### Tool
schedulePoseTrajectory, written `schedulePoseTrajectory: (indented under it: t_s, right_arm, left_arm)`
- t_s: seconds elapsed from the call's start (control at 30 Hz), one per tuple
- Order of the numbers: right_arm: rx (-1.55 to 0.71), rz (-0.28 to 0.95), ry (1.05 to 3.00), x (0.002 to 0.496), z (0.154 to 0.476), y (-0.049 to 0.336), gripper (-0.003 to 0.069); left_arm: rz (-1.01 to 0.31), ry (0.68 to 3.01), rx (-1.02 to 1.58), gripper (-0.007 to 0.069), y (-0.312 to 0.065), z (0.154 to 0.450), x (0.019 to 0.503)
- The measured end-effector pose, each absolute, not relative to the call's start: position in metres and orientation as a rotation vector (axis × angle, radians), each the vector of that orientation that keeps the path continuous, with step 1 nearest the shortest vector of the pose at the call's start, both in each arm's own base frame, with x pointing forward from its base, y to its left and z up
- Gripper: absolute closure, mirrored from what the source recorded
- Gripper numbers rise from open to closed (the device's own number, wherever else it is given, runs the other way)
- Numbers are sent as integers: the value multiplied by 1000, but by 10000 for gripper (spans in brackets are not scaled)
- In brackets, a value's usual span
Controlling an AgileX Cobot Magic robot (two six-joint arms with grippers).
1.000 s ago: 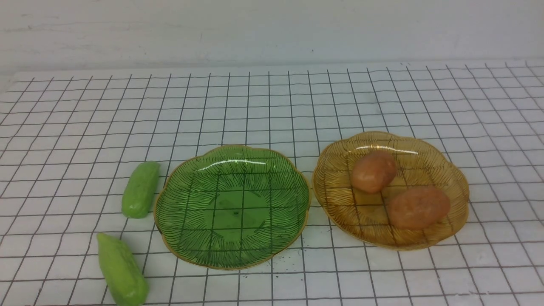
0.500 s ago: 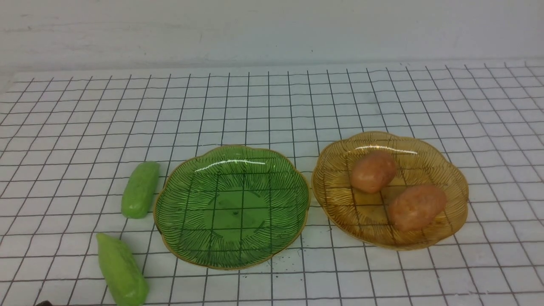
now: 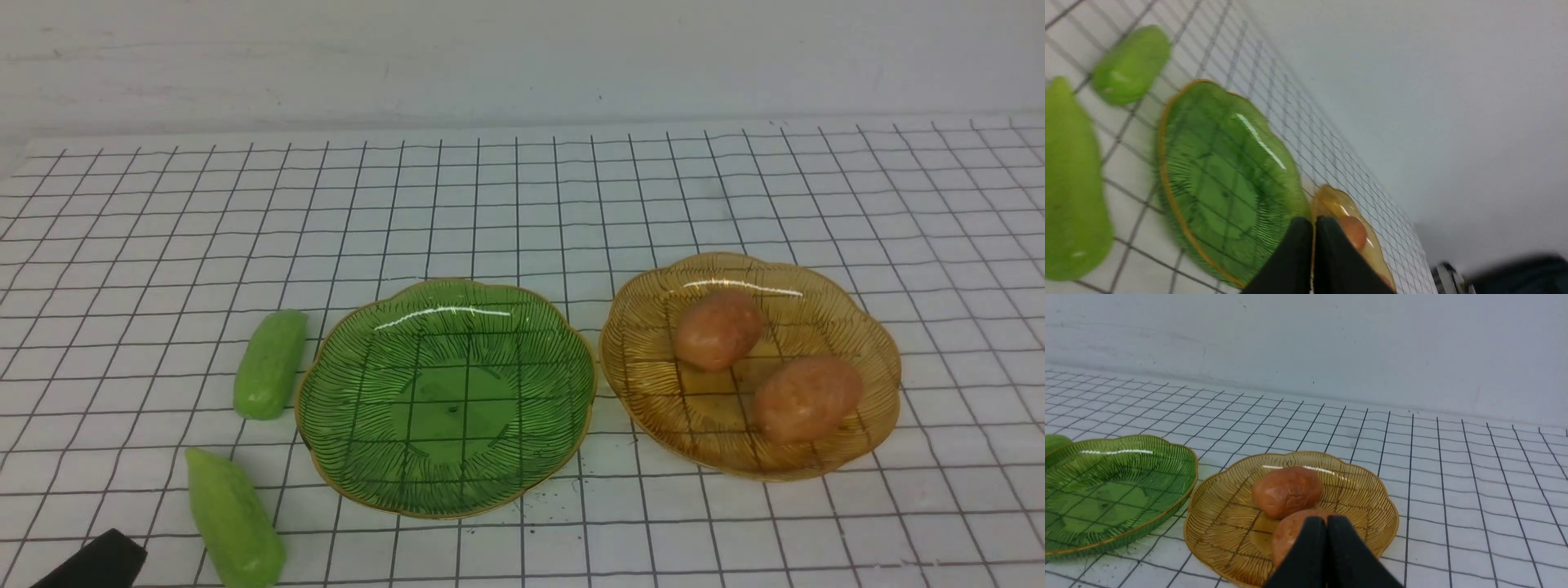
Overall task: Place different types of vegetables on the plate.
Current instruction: 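Put the green cucumber next to the left plate into that plate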
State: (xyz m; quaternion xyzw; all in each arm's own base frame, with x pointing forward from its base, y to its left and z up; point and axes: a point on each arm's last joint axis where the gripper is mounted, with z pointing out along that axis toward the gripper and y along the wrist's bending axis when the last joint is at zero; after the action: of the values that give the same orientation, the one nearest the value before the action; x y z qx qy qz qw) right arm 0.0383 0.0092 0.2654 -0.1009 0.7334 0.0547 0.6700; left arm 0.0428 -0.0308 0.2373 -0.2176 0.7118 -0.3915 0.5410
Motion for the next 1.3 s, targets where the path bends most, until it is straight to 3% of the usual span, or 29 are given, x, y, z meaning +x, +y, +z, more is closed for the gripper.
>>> schedulePoseTrajectory:
  t_s: [0.07,0.2,0.27,0.4,0.5,0.57,0.67,0.73,0.77,0.9,1.13,1.3]
  right_arm:
    - [-227,123,1648,38,266,9,673]
    - [-228,120,1646,38,266,9,673]
    - [-228,119,1646,38,266,9,673]
    - [-228,119,1645,38,266,9,673]
    - [-229,119,1648,38,266,9,673]
    - [-229,119,1652,38,265,9,673]
    - [-231,119,1665,38,264,9,673]
    - [-232,118,1669,38,264,9,673]
    - [-232,118,1671,38,264,9,673]
    - [-233,116,1672,38,264,9,673]
    - [-234,116,1674,38,263,9,673]
    - [-234,116,1674,38,263,9,673]
  left_arm:
    - [-897,1735,-453,633,-33,252,42]
    - [-760,2088,-345,633,-36,267,59]
    - [-623,2360,-309,632,-31,265,77]
    - [-460,2616,-301,618,-22,257,110]
    - [-391,2785,-323,541,-17,245,145]
    - [-386,2820,-332,510,-16,241,154]
    - [-379,2903,-395,379,-15,228,186]
    - [-377,2918,-414,349,-14,224,194]
    - [-373,2930,-430,284,-13,219,206]
    - [-356,2902,-468,181,-11,207,229]
    - [-357,2839,-538,146,-10,188,250]
    - [-354,2870,-561,174,-9,173,255]
